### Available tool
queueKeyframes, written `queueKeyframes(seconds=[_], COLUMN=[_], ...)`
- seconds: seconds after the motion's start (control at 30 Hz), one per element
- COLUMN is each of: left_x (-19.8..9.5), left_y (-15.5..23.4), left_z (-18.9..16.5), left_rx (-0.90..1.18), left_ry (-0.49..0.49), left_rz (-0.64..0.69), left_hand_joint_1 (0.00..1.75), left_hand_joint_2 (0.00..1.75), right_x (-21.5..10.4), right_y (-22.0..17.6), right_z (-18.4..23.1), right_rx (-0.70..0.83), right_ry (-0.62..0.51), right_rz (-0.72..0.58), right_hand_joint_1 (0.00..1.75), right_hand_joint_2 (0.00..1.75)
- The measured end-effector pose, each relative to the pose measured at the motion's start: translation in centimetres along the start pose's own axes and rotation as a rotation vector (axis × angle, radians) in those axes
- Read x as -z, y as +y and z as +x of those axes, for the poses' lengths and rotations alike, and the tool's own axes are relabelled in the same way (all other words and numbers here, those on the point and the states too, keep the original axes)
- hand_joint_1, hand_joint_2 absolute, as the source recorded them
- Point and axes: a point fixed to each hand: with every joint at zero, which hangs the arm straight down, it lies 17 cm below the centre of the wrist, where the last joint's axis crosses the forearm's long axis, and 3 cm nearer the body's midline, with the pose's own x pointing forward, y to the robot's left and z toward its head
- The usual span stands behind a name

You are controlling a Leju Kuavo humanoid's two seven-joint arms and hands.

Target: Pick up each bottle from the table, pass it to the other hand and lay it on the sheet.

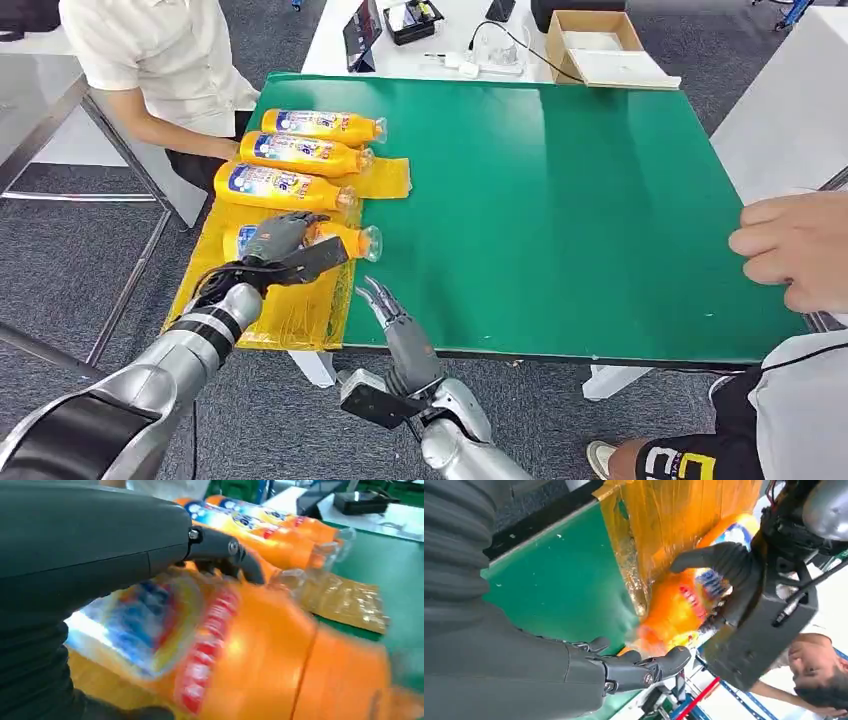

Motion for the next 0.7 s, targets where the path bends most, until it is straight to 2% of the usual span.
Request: queueKeyframes(seconds=[0.3,0.7], left_x=[-0.4,-0.4], left_y=[-2.4,-2.4], left_z=[0.6,0.4], left_rx=[-0.044,-0.054], left_ry=[-0.006,0.012], left_rz=[-0.131,-0.147], left_hand_joint_1=[0.00,0.00], left_hand_joint_2=[1.75,1.75], right_x=[-0.2,-0.5], right_y=[0.1,0.4], right_z=[0.0,-0.4], right_rx=[0.024,0.028], right_ry=[-0.002,0.008], right_rz=[-0.004,0.001], right_hand_joint_1=[0.00,0.00], right_hand_joint_2=[1.75,1.75])
